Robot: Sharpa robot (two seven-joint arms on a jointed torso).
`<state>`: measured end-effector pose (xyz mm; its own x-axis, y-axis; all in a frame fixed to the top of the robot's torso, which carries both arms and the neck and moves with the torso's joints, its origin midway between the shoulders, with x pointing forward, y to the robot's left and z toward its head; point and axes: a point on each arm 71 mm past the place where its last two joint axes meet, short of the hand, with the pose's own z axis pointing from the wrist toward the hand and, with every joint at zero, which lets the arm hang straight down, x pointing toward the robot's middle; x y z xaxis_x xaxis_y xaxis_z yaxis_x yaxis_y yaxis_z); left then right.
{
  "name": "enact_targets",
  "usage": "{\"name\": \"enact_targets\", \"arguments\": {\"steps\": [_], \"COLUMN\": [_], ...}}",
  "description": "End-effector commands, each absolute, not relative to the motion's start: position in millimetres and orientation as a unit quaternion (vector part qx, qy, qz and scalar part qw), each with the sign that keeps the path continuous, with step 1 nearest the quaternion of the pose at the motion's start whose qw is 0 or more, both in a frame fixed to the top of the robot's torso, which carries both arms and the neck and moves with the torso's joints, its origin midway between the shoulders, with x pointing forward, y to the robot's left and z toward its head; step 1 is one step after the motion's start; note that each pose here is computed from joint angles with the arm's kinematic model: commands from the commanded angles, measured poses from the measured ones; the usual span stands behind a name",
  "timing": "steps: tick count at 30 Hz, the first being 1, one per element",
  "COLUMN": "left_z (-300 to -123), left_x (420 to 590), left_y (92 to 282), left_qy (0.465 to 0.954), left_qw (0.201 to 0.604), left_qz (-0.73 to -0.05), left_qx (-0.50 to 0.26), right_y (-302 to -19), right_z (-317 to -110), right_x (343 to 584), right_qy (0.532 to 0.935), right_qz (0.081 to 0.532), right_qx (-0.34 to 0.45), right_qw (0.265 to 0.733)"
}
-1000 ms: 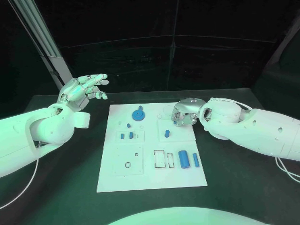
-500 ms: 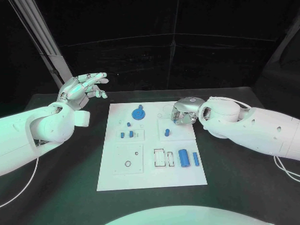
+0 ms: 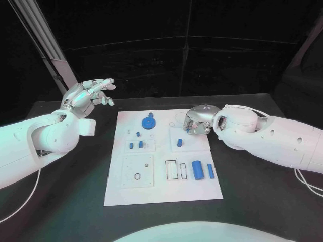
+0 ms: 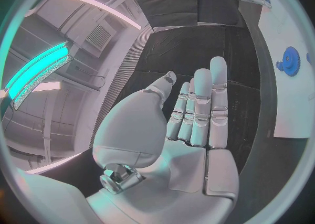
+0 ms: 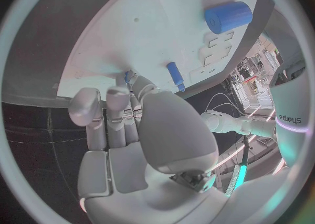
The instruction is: Assemble the parts on the task board
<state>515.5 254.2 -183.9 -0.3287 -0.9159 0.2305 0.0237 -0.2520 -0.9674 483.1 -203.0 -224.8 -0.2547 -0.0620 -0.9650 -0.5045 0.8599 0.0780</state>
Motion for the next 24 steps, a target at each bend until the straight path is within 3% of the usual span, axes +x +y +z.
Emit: {"name": "enact_targets", "arguments": {"steps": [1, 16, 24], "left_z": [-181.9, -181.4, -181.3], "left_x": [516.0, 516.9, 517.0], "left_y": [254.1, 253.4, 252.2], "left_qy": [0.491, 0.493, 0.491], "left_qw": [0.366, 0.371, 0.370], "left_qz": [-0.653, -0.655, -0.658], "left_qx": [-0.446, -0.437, -0.434], "right_y": [-199, -205, -200], "right_z": [-221, -208, -193], "right_x": [481, 472, 459], "right_qy": [0.743, 0.715, 0.689], "right_qz": [0.208, 0.236, 0.295], "right_qx": [-0.189, -0.173, -0.140], "right_qw": [0.607, 0.635, 0.648]}}
